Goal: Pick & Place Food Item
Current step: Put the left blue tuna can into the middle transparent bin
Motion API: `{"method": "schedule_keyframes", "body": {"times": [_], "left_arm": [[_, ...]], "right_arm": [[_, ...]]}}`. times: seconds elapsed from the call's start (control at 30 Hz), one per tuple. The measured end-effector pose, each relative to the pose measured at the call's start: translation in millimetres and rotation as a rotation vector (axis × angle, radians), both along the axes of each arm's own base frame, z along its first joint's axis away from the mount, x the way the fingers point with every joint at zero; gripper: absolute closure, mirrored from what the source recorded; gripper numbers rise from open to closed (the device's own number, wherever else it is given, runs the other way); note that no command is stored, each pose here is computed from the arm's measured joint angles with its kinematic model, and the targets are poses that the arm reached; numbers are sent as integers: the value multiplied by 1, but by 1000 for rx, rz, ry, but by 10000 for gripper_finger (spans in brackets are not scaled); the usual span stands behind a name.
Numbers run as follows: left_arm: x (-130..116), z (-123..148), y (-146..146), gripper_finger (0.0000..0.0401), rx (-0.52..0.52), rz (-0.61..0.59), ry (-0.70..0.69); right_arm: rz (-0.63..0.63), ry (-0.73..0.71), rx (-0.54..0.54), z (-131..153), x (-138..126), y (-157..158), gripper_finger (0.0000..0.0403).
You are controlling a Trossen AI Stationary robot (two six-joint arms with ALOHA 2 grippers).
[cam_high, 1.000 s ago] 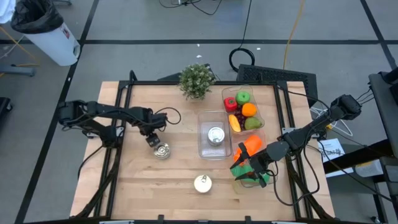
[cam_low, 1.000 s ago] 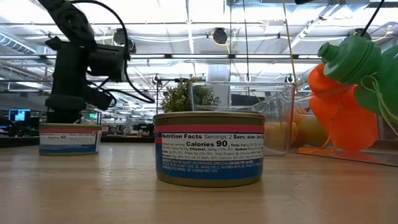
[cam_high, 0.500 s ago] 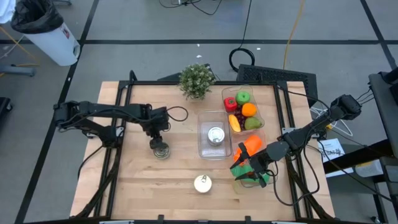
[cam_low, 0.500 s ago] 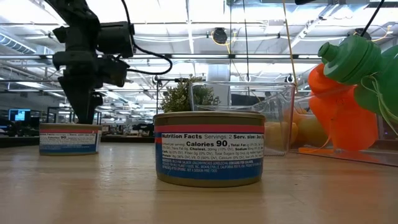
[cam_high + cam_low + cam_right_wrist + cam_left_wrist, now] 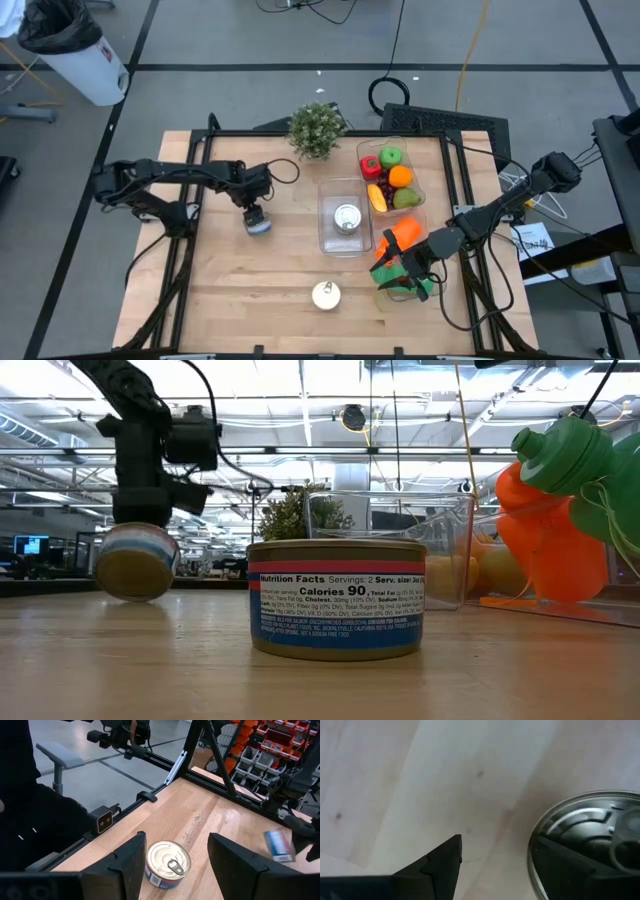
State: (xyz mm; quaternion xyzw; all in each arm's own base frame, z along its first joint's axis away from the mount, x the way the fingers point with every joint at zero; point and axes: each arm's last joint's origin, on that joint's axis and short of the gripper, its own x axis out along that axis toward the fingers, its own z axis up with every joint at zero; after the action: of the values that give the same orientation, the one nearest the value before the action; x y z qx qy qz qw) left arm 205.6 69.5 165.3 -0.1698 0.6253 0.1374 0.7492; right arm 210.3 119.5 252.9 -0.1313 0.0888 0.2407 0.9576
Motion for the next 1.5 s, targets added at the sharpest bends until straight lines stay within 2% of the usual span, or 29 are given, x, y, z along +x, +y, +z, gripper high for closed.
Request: {"method": "schedule_keyframes", "body": {"times": [0.33, 0.47, 0.6, 0.77, 0.87, 0.97, 1.07, 1.13, 1.23, 1.5], "left_arm": [[1, -26, 19, 162, 13, 141, 147], [0, -27, 29, 162, 29, 185, 134], [-6, -10, 35, 162, 101, 217, 117], [-12, 36, 35, 162, 213, 254, -27], [-21, 59, 30, 162, 255, 275, -106], [-30, 74, 22, 162, 245, 330, -190], [-42, 82, 10, 162, 151, 482, -211], [-47, 86, -1, 162, 78, 522, -231], [-49, 85, -23, 162, 52, 504, -230], [-36, 76, -65, 162, 165, 439, -215]], "right_arm": [[0, 0, 1, 0, 0, 0, 204], [0, 0, 1, 0, 0, 0, 204], [0, 0, 1, 0, 0, 0, 204], [0, 0, 1, 0, 0, 0, 204], [0, 0, 1, 0, 0, 0, 204], [0, 0, 1, 0, 0, 0, 204], [0, 0, 0, 0, 0, 0, 204], [0, 0, 1, 0, 0, 0, 204], [0, 0, 0, 0, 0, 0, 204], [1, -1, -2, 0, 0, 0, 204]]}}
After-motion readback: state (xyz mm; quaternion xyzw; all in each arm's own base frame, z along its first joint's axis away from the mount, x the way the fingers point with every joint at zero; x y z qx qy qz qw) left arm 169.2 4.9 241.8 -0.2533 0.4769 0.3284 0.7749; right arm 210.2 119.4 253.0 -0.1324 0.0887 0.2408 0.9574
